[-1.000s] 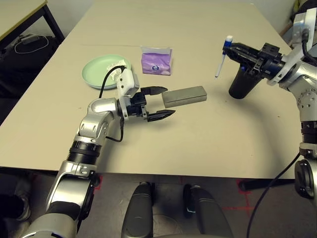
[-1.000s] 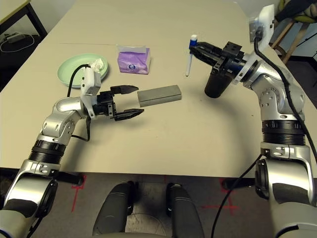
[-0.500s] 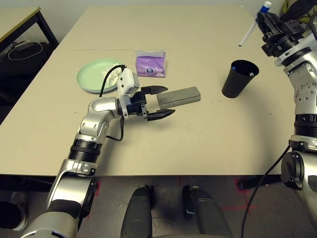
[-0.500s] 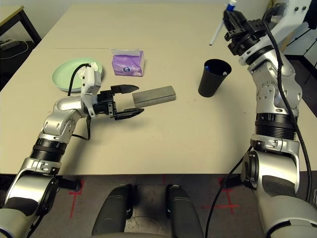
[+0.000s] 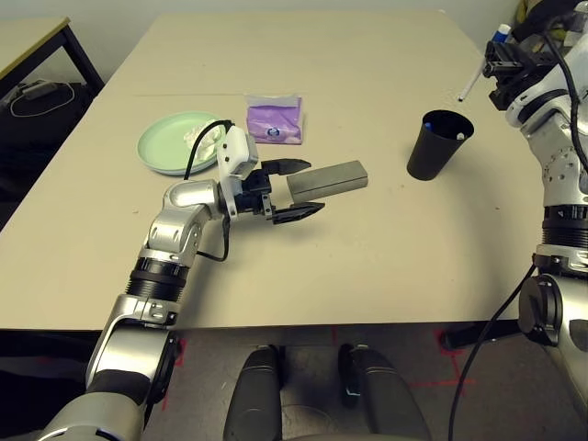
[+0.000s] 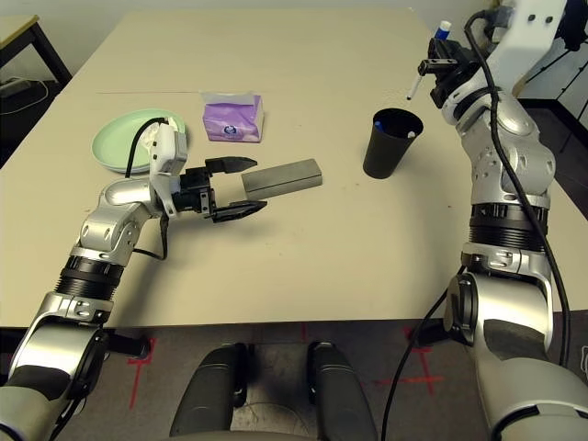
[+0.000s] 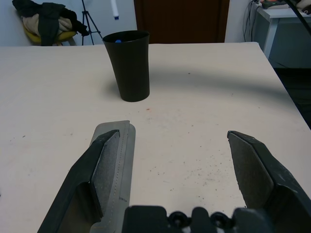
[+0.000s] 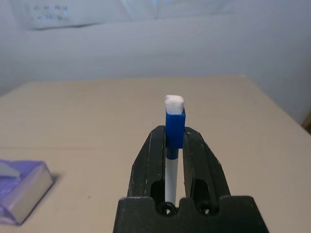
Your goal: Organize and tidy the items on the table.
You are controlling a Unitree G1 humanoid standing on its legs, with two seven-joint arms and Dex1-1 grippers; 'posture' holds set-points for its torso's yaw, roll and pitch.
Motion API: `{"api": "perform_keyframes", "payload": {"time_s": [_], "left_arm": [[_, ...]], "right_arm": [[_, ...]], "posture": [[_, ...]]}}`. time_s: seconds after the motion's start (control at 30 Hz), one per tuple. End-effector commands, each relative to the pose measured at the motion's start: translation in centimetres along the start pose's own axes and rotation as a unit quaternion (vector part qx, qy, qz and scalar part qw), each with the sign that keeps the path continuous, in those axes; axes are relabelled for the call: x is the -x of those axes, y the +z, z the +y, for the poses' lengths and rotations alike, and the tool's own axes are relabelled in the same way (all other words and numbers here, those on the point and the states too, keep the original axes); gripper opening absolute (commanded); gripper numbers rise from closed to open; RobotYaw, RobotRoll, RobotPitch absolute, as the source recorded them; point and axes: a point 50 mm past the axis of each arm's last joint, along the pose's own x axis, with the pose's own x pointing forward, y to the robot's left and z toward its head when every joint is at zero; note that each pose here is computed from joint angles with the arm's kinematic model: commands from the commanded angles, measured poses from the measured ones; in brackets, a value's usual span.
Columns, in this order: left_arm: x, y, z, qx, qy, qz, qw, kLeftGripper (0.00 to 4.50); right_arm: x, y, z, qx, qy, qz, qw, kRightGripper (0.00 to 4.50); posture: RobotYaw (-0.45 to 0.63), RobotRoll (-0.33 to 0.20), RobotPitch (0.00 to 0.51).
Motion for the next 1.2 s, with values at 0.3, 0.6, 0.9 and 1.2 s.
{"api": "perform_keyframes", "payload": {"time_s": [0.3,0.6,0.9,1.2], "left_arm": [[0.1,0.0,-0.2,-0.004,0.002,0.007,1.000,4.50],[0.1,-0.1,-0.2,-0.004,0.001,0.007,1.000,4.50],[0.2,-0.1,-0.2,-0.003,0.002,0.008,1.000,4.50],[0.3,0.1,0.3,0.004,0.043,-0.003,0.999,4.50]], "right_arm": [[0.6,-1.3,0.2,0.009,-0.005,0.043,0.999,0.32],[0.8,-1.5,0.3,0.015,-0.001,0.054,0.998,1.06],[0.9,-1.6,0.5,0.015,0.002,0.060,0.998,4.38],[1.5,-1.3,2.6,0.011,0.132,-0.039,0.990,4.45]], "posture": [[0.11,0.000,0.106],[0.11,0.000,0.106],[0.11,0.000,0.105],[0.12,0.000,0.105]]}}
